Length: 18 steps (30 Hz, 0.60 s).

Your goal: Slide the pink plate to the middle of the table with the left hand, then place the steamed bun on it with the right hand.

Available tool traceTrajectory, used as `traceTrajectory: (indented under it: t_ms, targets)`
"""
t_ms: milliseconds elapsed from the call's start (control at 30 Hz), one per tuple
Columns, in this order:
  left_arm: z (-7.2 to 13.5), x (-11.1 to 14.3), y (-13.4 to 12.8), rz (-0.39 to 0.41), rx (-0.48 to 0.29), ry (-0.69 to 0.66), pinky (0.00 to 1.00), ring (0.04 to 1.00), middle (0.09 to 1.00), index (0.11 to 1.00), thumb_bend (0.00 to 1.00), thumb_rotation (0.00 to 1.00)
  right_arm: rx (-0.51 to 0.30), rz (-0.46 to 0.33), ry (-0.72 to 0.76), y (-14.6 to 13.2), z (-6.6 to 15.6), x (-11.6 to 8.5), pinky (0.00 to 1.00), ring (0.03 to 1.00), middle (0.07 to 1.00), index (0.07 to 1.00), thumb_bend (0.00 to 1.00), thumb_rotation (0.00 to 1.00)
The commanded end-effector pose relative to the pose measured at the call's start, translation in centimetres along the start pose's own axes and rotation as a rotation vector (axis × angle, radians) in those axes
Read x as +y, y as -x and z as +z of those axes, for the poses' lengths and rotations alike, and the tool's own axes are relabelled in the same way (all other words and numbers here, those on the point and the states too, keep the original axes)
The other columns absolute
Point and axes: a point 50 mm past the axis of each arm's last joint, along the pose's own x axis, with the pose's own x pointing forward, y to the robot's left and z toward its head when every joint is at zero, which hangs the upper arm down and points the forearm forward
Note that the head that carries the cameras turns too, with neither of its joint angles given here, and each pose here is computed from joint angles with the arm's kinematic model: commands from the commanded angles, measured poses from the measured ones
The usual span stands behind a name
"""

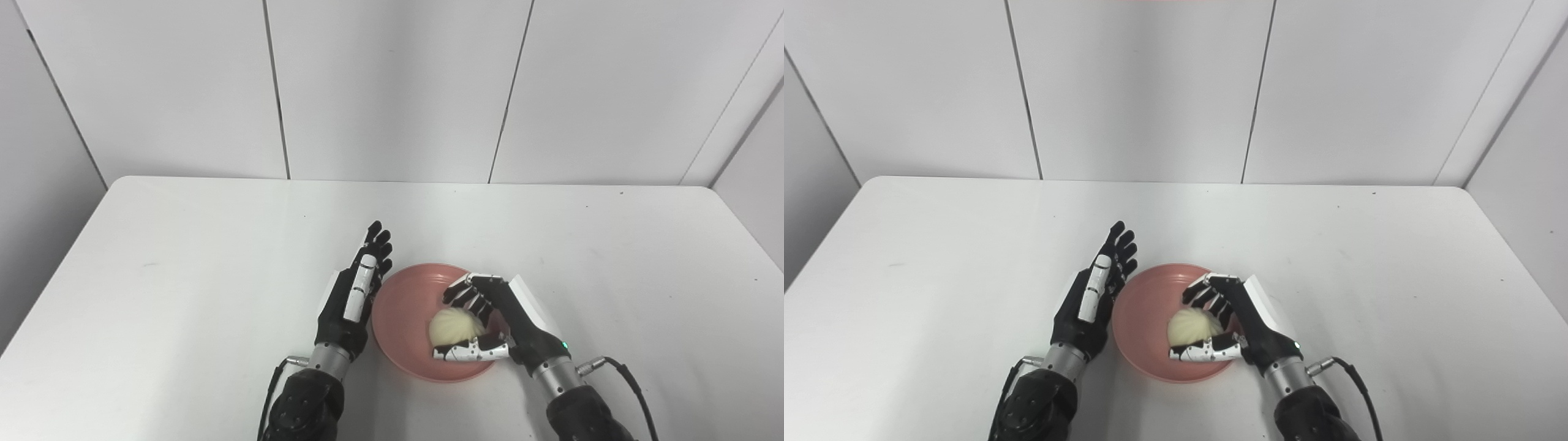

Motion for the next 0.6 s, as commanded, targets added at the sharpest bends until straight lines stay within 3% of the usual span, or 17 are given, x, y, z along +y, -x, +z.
traceTrajectory:
  t_ms: [0,100,200,267,433,500,567]
  targets:
    - [-1.0,0.0,1.0,0.0,0.005,-0.009,1.0,0.994,0.985,0.979,0.5,0.95,-0.094,-0.042,0.037,-0.6,0.9,-0.6,0.32,0.415,0.521,0.464,0.51,0.0]
    - [-1.1,0.2,1.0,-0.002,0.008,-0.003,1.0,0.995,0.986,0.977,0.48,0.97,-0.144,-0.053,0.081,-0.7,0.8,-0.5,0.43,0.541,0.539,0.457,0.51,0.0]
    - [-1.1,0.3,1.1,-0.002,0.01,-0.024,1.0,0.994,0.985,0.975,0.49,0.96,-0.199,-0.06,0.118,-0.8,1.1,-0.4,0.56,0.67,0.687,0.492,0.5,0.1]
    - [-1.2,0.4,1.2,-0.004,0.004,-0.034,1.0,0.986,0.977,0.97,0.51,0.95,-0.213,-0.053,0.129,-0.8,1.7,-0.4,0.62,0.753,0.778,0.683,0.51,0.03]
    - [-1.2,0.6,1.3,-0.008,0.004,-0.053,1.0,0.979,0.972,0.965,0.54,0.96,-0.228,-0.027,0.111,-0.6,2.5,-0.4,0.72,0.848,0.873,0.821,0.54,0.0]
    - [-1.2,0.6,1.3,-0.006,0.001,-0.054,1.0,0.974,0.966,0.959,0.53,0.95,-0.248,-0.024,0.113,-0.5,2.5,-0.5,0.77,0.897,0.911,0.861,0.55,0.1]
    - [-1.3,0.7,1.3,-0.005,-0.001,-0.053,1.0,0.974,0.965,0.959,0.53,0.95,-0.257,-0.021,0.122,-0.5,2.5,-0.5,0.84,0.939,0.947,0.894,0.55,0.27]
